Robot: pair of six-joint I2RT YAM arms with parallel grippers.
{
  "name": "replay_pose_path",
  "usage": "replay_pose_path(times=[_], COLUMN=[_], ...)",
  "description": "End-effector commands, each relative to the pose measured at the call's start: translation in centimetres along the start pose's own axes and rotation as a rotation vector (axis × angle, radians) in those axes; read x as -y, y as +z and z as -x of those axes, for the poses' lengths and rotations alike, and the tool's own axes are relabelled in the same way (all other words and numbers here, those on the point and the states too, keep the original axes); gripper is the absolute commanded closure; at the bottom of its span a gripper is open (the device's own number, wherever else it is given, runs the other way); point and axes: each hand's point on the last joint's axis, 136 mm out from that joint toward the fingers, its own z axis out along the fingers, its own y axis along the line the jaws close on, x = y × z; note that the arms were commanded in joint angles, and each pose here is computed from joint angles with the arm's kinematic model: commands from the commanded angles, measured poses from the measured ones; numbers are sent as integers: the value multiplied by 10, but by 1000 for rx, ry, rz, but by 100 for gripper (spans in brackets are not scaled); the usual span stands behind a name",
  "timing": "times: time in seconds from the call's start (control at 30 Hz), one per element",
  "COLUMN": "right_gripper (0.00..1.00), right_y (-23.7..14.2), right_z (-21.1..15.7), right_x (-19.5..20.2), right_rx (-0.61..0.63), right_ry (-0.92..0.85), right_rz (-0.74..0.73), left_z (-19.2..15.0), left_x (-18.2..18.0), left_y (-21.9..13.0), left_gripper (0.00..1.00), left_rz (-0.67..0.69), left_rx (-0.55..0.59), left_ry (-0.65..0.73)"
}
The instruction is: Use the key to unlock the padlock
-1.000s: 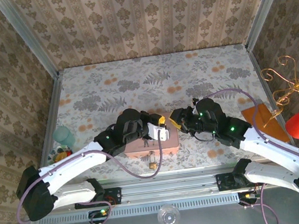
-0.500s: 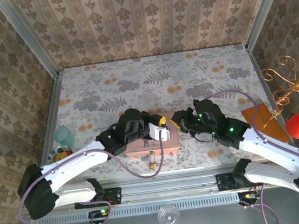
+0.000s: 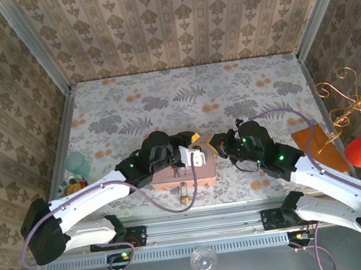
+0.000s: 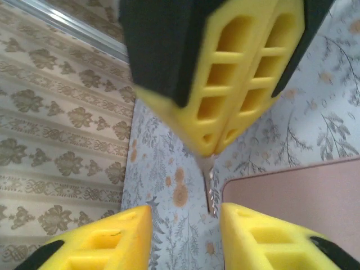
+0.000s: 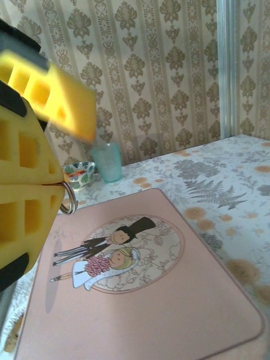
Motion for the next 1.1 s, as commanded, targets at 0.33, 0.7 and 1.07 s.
replay_pose_path(times=[0.33,0.7,1.07], right_gripper=[100,100,100], right_y=[-45,-53,-52], right_z=[34,22,14], right_x=[-80,-98,-103], right_rx=[312,360,340], right_ry=[-361,-432,-448], right_rz=[439,584,606], left_z=[45,60,69], left_x=[-101,-108,-107], left_y=[-73,-55,-42], left_gripper=[53,55,54], left_rz=[109,-36,-128], left_rx=[489,616,656], left_ry=[-1221,-1405,-1456])
